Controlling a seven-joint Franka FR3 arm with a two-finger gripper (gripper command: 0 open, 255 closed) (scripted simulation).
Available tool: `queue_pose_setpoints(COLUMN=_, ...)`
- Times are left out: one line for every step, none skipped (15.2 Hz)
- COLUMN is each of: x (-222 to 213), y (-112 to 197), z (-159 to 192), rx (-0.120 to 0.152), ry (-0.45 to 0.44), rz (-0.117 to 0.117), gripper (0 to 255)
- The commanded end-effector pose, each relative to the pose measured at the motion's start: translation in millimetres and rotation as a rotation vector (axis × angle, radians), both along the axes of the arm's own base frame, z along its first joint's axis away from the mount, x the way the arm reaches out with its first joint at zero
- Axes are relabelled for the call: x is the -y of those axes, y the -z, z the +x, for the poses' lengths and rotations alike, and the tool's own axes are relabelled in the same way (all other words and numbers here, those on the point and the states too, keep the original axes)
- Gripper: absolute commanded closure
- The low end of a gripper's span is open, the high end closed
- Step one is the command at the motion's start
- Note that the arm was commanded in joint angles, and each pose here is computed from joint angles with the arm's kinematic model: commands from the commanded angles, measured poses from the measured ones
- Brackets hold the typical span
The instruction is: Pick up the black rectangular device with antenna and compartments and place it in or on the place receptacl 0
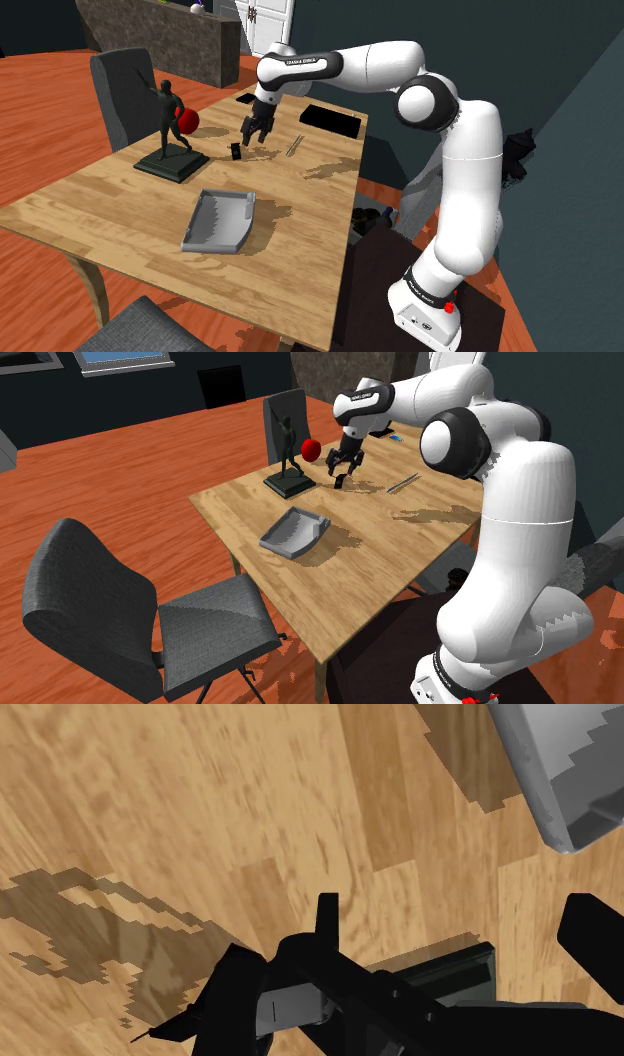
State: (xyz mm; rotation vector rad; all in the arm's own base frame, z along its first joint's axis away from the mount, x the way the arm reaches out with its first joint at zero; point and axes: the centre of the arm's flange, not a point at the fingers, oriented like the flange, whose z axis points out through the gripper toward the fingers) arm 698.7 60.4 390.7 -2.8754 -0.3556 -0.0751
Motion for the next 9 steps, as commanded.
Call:
queue_pose_setpoints(x=-2.0, y=4.4, z=-0.7, rx=0.001, ry=0.0, rz=0.0, gripper=0)
queue_pose_setpoints(x=-2.1, y=4.4, z=-0.7, rx=0.001, ry=0.0, rz=0.0, gripper=0)
queue_pose_setpoints(x=-2.1, y=4.4, z=-0.7, rx=0.001, ry=0.0, rz=0.0, gripper=0)
queue_pose_setpoints(x=-2.1, y=4.4, z=-0.7, rx=0.001, ry=0.0, rz=0.0, gripper=0)
queue_pose_setpoints(x=-2.1, y=4.4, z=-0.7, rx=0.001, ry=0.0, rz=0.0, gripper=0)
queue_pose_setpoints(x=-2.1, y=4.4, z=-0.7, rx=0.001, ry=0.0, rz=0.0, gripper=0)
queue_pose_setpoints(x=-2.0, y=4.3, z=-0.7, rx=0.001, ry=0.0, rz=0.0, gripper=0)
queue_pose_setpoints(x=-2.0, y=4.3, z=-0.7, rx=0.001, ry=0.0, rz=0.0, gripper=255)
queue_pose_setpoints(x=-2.0, y=4.3, z=-0.7, rx=0.001, ry=0.0, rz=0.0, gripper=255)
